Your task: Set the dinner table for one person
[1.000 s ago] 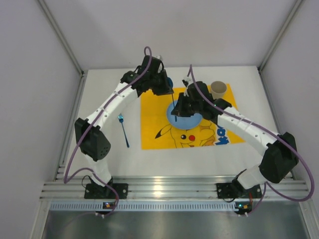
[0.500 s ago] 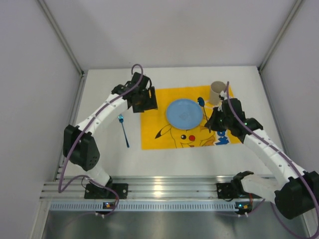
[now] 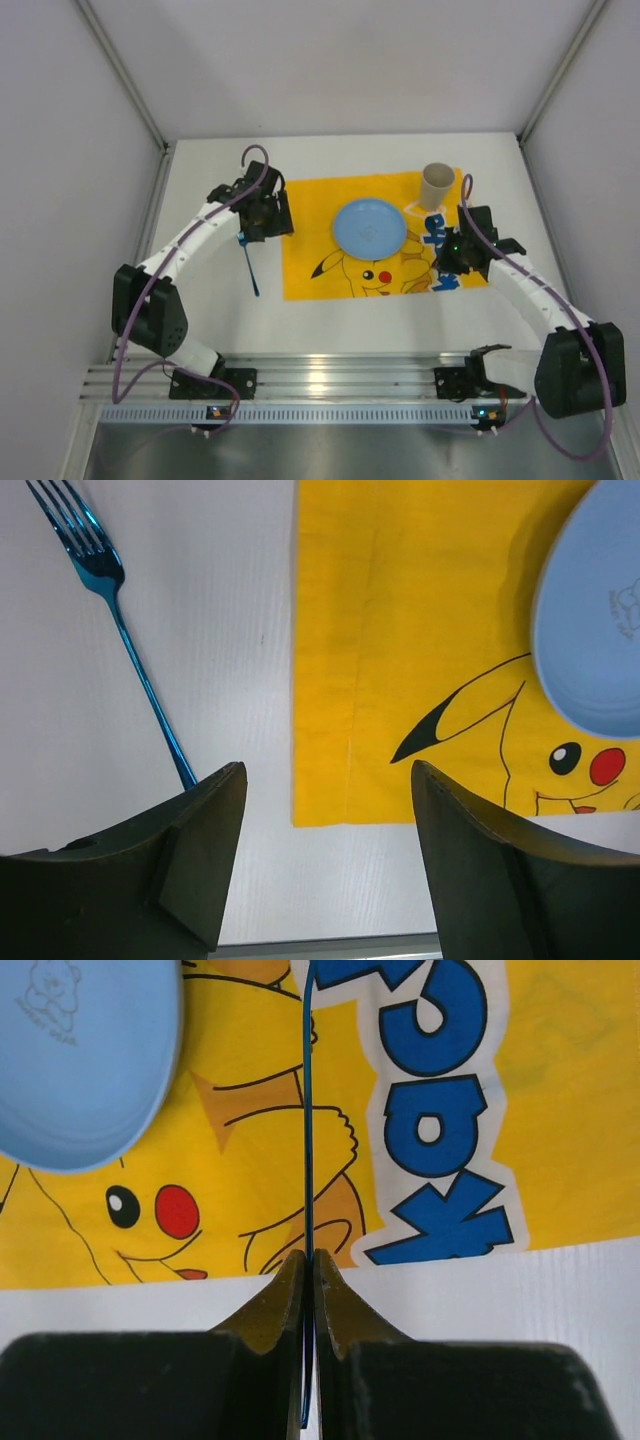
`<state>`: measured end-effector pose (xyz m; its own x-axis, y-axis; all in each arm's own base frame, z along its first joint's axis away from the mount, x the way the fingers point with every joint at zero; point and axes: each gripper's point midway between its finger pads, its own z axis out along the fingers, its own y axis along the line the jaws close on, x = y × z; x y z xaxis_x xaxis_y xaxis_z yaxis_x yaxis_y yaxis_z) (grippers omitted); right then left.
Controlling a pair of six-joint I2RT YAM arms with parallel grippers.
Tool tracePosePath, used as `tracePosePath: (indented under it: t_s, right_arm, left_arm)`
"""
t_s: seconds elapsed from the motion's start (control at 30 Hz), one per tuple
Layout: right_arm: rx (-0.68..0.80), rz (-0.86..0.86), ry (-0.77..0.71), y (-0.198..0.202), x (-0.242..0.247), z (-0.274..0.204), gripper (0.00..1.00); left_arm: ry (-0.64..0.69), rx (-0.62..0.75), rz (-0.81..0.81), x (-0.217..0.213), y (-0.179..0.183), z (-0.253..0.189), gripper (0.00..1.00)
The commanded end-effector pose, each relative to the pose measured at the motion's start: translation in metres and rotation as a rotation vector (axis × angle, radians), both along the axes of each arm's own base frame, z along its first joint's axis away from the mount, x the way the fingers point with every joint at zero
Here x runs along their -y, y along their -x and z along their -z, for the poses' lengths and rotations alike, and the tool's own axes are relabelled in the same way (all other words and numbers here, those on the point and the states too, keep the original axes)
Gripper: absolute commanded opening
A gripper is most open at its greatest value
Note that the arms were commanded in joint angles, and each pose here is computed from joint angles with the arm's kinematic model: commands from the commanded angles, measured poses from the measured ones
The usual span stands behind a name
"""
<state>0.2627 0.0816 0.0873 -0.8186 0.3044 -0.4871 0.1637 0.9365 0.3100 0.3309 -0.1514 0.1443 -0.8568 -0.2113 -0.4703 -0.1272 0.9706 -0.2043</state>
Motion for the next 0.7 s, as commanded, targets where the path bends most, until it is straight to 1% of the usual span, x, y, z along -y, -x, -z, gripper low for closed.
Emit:
tracePosePath:
  t_s: [0.0,0.33,0.47,0.5,0.53,0.57,0.63,0.67]
  right_arm:
    - [0.058,-0.009,-0.017,-0.022,0.000,-0.001,0.00]
    - [0.057,-0.021,-0.049,-0.046,-0.007,0.009,0.00]
    - [0.031,-0.008,-0.033,-0.050,-0.004,0.017,0.00]
    - [0.001,-0.002,-0.020,-0.049,-0.001,0.022,0.00]
    - [-0.009,0.003,-0.010,-0.049,0.001,0.024,0.04]
    - [-0.017,0.009,0.007,-0.048,0.004,0.026,0.16]
    - [-0.023,0.005,0.022,-0.047,0.006,0.029,0.27]
    - [-0.027,0.008,0.025,-0.046,0.007,0.030,0.42]
  left_arm:
    - [-0.046,0.015,-0.005,-0.015,0.008,-0.003,0.72]
    - [-0.095,-0.035,-0.012,-0.024,0.015,0.015,0.71]
    - [-0.122,-0.062,-0.016,-0.028,0.018,0.025,0.70]
    - [-0.130,-0.066,-0.019,-0.030,0.019,0.027,0.70]
    - [-0.140,-0.069,-0.019,-0.031,0.020,0.029,0.70]
    - [-0.156,-0.093,-0.019,-0.034,0.024,0.036,0.70]
    - [-0.183,-0.117,-0.017,-0.039,0.029,0.045,0.70]
    - [-0.186,-0.123,-0.019,-0.040,0.030,0.048,0.70]
